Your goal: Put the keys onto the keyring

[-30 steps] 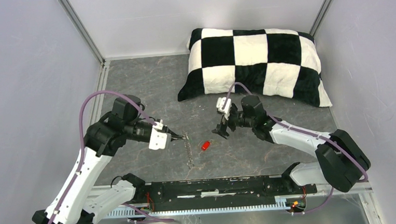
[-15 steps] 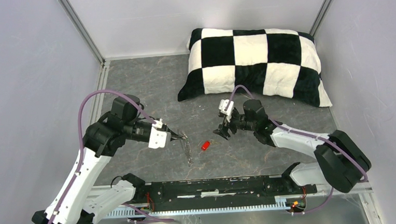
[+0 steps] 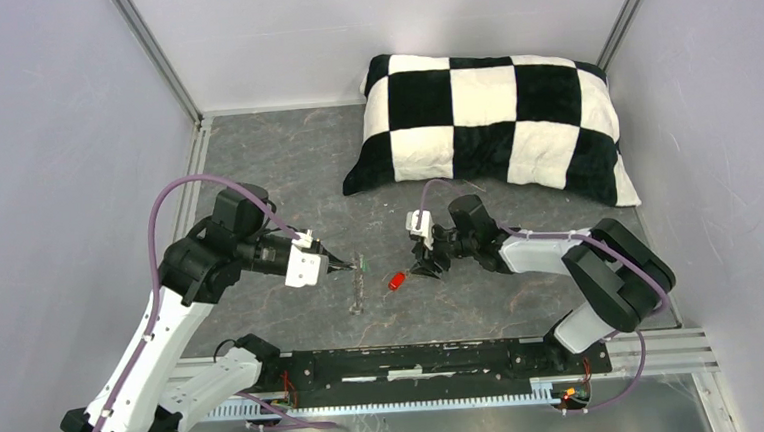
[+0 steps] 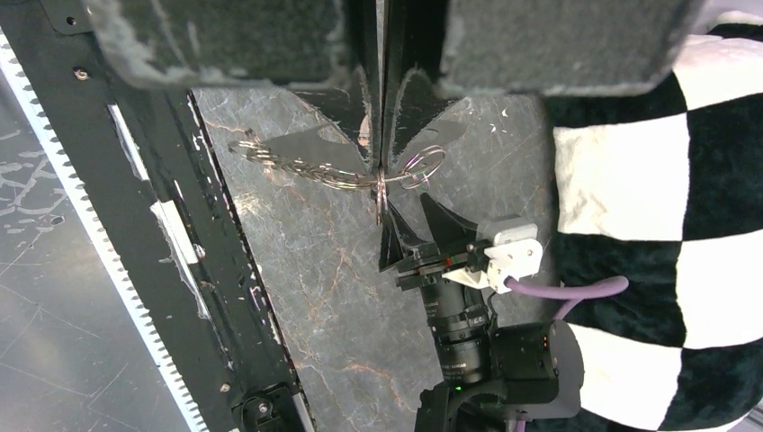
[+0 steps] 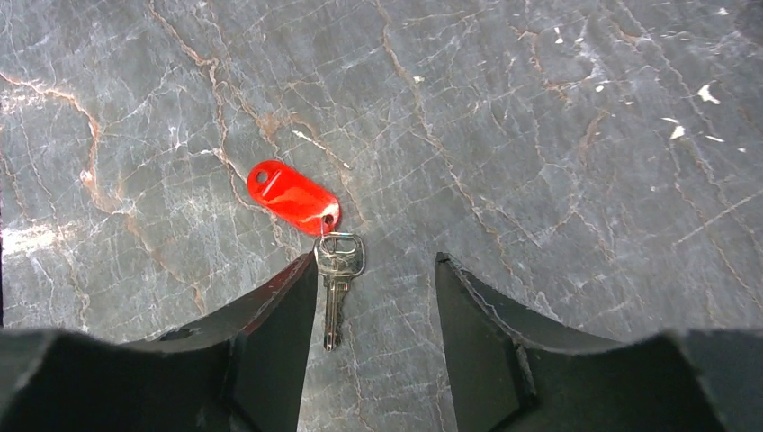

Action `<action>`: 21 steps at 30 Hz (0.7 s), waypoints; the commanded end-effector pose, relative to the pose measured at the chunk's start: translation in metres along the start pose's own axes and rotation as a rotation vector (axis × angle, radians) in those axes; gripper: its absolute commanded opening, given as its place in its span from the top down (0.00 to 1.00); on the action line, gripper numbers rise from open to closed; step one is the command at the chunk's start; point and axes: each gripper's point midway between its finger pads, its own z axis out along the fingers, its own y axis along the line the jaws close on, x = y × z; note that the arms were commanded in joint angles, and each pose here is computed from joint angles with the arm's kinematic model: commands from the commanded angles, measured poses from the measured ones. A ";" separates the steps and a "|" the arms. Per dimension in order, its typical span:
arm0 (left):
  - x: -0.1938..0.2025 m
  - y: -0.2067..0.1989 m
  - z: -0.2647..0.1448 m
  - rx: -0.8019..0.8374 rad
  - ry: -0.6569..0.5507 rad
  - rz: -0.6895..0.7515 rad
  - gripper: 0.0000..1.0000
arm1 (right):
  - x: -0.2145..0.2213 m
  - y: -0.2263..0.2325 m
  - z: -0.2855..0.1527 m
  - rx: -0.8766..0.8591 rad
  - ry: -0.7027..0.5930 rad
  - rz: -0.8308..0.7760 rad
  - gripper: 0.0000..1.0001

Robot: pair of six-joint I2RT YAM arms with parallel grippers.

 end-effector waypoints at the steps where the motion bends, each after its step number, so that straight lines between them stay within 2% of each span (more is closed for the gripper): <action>1: -0.004 0.001 -0.001 -0.010 -0.014 -0.015 0.98 | -0.018 -0.001 0.008 -0.040 -0.034 -0.063 0.43; 4: -0.004 0.001 -0.001 -0.014 -0.009 -0.013 0.98 | -0.013 0.000 0.010 -0.052 -0.009 -0.068 0.44; 11: -0.004 0.001 -0.003 -0.022 -0.005 0.002 0.98 | -0.002 0.005 0.020 -0.084 0.021 -0.054 0.58; 21: -0.005 0.000 -0.005 -0.035 0.002 0.010 0.98 | -0.001 0.005 0.027 -0.086 0.020 -0.039 0.59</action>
